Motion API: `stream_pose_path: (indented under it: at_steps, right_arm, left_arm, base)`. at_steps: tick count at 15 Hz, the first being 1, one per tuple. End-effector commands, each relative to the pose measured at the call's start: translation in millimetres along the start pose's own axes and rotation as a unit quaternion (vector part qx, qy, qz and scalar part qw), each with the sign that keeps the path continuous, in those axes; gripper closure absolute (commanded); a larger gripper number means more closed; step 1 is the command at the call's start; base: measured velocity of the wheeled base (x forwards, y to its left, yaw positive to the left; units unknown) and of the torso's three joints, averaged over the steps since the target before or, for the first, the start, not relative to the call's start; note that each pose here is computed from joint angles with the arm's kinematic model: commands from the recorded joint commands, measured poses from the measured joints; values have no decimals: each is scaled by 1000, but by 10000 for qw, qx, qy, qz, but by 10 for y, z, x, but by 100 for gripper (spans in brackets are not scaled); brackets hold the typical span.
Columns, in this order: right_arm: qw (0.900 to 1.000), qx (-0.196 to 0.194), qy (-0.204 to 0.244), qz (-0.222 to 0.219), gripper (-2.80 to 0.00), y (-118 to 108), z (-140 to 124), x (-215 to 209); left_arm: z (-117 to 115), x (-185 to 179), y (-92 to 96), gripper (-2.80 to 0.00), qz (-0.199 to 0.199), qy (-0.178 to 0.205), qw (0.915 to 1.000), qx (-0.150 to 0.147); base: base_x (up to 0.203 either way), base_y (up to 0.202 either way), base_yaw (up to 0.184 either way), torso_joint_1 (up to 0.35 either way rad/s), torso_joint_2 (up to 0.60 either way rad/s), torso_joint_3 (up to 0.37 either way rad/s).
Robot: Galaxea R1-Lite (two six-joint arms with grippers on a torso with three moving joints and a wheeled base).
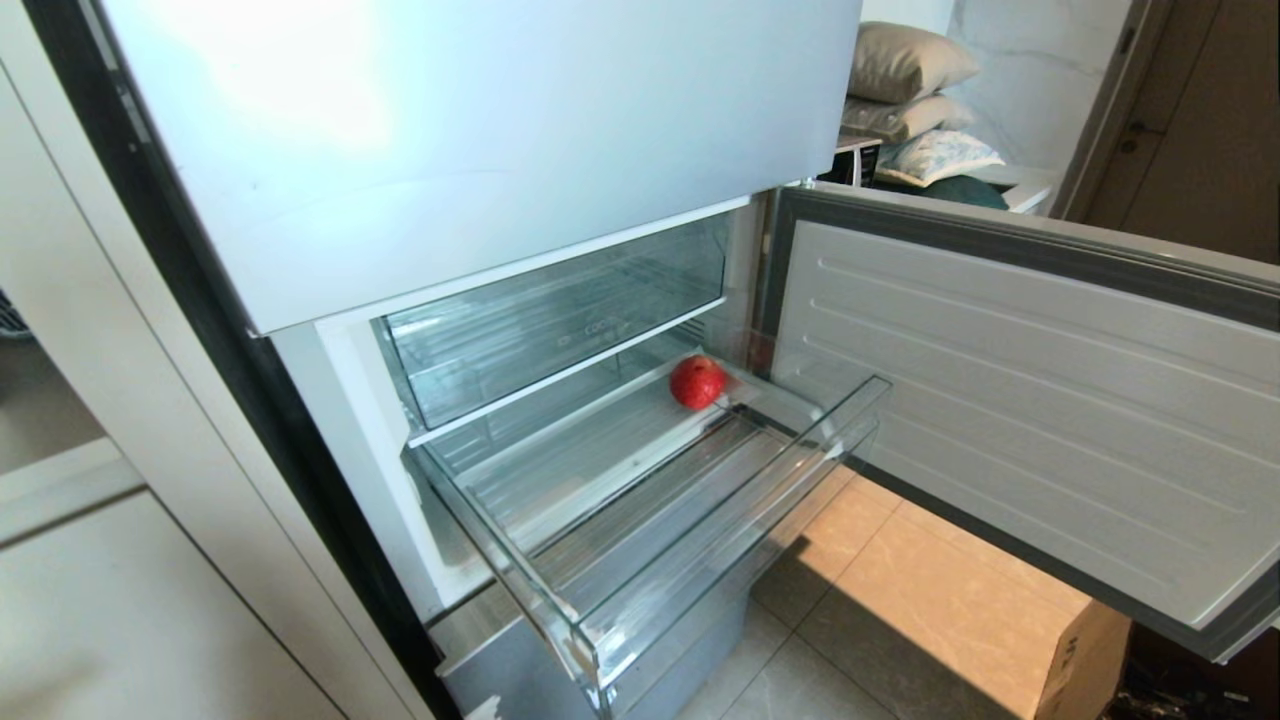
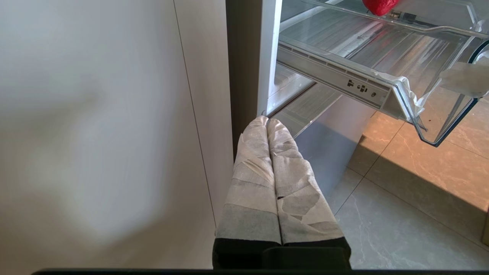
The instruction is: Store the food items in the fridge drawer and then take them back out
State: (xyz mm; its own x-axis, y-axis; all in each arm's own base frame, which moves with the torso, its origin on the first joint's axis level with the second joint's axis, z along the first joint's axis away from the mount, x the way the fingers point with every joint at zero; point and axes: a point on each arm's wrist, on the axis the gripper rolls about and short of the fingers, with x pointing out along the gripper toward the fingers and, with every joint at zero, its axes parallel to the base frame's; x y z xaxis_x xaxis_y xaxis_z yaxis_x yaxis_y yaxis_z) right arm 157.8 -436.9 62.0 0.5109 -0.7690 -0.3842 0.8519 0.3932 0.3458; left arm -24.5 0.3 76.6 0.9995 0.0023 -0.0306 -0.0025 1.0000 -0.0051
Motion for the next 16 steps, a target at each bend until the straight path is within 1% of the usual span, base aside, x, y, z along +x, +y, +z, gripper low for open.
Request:
stream_pose_path:
  at_steps: [1,5,9,11,13,14,16]
  right_arm:
    - [10000,-4,-19,25,-280,10,3,6]
    - [10000,-19,-31,36,-280,20,12,4]
    - [9998,-44,-152,125,-280,69,132,-81]
    - [9993,-63,-296,204,-280,127,267,-202]
    - [9979,-22,-612,206,-280,168,508,-444]
    - [9968,33,-781,179,0,174,632,-601]
    - [9944,184,-1037,86,0,185,845,-959]
  left_arm:
    - [0,0,0,0,4,0,10000,-4]
    - [0,0,0,0,4,0,10000,-4]
    - [0,0,0,0,4,0,10000,-4]
    - [0,1,0,0,4,7,10000,-4]
    - [0,0,0,0,4,3,10000,1]
    - [0,0,0,0,2,0,10000,-4]
    - [0,0,0,0,3,0,10000,-4]
  base:
    - [0,0,0,0,0,0]
    - [0,0,0,0,0,0]
    - [0,0,0,0,0,0]
    - [0,0,0,0,0,0]
    - [0,0,0,0,0,0]
    - [0,0,0,0,0,0]
    - [0,0,0,0,0,0]
